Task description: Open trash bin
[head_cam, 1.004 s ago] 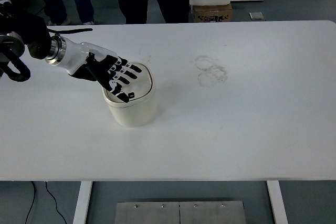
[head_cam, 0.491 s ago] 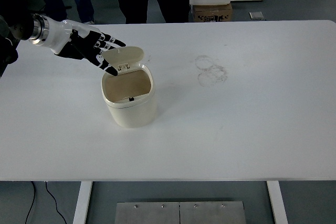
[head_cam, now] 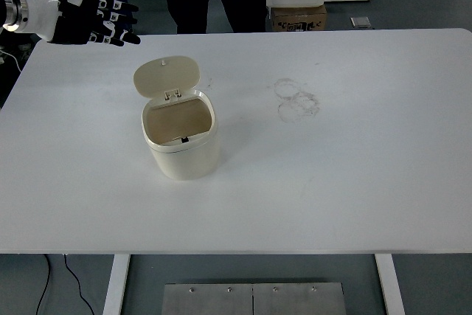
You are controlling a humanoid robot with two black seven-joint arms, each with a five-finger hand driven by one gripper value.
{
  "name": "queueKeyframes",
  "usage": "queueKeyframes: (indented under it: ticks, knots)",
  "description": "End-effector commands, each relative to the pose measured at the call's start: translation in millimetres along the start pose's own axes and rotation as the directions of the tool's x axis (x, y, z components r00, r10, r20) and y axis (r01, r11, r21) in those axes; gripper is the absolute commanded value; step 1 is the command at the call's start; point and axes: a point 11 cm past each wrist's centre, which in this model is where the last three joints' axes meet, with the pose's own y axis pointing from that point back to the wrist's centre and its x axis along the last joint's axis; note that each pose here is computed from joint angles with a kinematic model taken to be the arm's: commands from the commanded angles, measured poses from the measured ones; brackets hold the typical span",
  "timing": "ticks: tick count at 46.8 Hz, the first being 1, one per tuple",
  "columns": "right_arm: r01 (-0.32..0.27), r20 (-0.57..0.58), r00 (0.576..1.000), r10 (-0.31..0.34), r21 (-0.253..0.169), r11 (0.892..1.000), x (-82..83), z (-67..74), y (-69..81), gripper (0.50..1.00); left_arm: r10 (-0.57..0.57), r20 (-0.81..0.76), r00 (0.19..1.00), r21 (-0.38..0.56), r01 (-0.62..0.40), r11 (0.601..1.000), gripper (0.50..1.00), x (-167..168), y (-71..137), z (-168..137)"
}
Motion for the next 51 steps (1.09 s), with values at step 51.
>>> queueKeyframes:
  ticks: [51]
  knots:
    - [0.000, 0.000, 1.000, 0.000, 0.000, 1.000, 0.0, -0.1, 0.0, 0.991, 0.181, -0.640, 0.747, -0.280, -0.445, 0.850, 1.000, 114, 15, -158]
